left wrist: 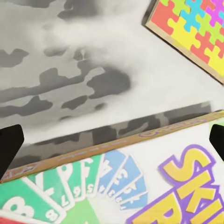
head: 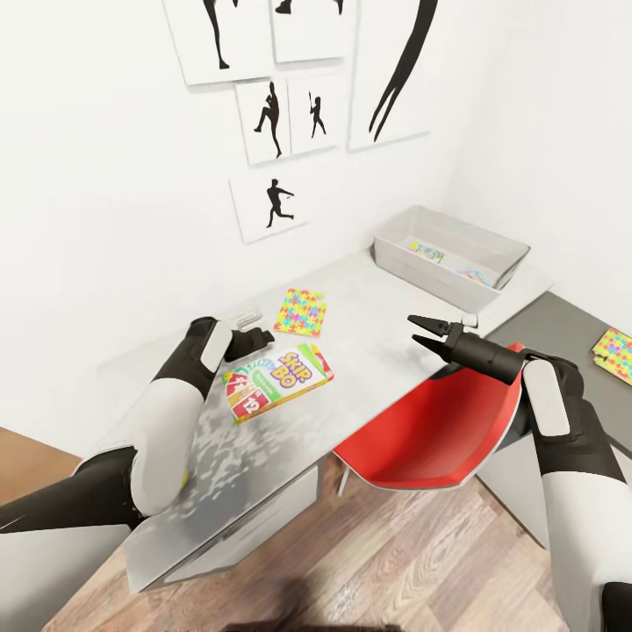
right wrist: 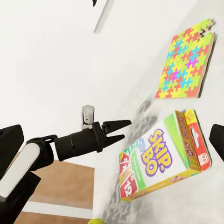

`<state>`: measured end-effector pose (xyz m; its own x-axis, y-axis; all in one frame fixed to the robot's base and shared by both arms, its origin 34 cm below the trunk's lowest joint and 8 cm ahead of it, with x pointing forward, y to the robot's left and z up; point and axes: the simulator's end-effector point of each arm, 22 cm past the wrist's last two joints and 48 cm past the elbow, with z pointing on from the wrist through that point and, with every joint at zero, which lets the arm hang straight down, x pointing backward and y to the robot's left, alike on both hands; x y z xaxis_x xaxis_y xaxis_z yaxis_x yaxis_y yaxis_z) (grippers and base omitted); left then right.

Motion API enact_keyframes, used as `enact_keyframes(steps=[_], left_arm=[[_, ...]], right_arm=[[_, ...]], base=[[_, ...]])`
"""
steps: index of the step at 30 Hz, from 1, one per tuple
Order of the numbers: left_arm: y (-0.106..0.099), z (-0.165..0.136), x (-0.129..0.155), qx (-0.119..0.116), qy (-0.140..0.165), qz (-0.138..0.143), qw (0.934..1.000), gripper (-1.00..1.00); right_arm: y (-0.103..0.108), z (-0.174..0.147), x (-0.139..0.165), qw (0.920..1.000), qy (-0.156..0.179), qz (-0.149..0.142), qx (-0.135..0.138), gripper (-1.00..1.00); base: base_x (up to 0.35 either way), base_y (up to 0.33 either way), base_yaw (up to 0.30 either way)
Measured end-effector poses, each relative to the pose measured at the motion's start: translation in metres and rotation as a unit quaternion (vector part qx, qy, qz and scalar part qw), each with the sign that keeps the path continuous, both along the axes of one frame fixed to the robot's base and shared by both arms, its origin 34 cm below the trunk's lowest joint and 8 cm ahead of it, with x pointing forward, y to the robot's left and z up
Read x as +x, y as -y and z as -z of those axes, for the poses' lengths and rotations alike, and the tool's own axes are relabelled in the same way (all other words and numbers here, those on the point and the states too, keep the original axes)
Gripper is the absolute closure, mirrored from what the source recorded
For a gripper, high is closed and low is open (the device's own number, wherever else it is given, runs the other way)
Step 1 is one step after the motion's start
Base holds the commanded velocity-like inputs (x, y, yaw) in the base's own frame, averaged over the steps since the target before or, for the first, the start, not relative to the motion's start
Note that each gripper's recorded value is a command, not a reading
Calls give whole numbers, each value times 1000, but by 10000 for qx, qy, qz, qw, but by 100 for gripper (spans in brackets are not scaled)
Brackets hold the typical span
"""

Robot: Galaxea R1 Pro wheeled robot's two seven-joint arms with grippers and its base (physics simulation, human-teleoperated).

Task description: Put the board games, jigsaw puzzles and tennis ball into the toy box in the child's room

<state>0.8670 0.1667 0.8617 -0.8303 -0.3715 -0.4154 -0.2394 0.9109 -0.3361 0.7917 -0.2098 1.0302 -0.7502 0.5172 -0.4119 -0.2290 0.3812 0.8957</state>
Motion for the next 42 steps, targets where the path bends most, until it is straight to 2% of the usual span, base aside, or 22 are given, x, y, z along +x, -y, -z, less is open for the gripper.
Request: enact_keyframes(steps=[27, 42], left_arm=[[-4, 24, 0, 6, -92, -45, 9999, -100], [-3, 35, -2, 14, -162, -32, 9999, -100]], right_arm=[[0, 29, 1, 9998, -216, 2, 0, -100], [0, 39, 1, 9996, -286, 6, 3, -100]], base=[[0, 0, 0], [-82, -31, 0]])
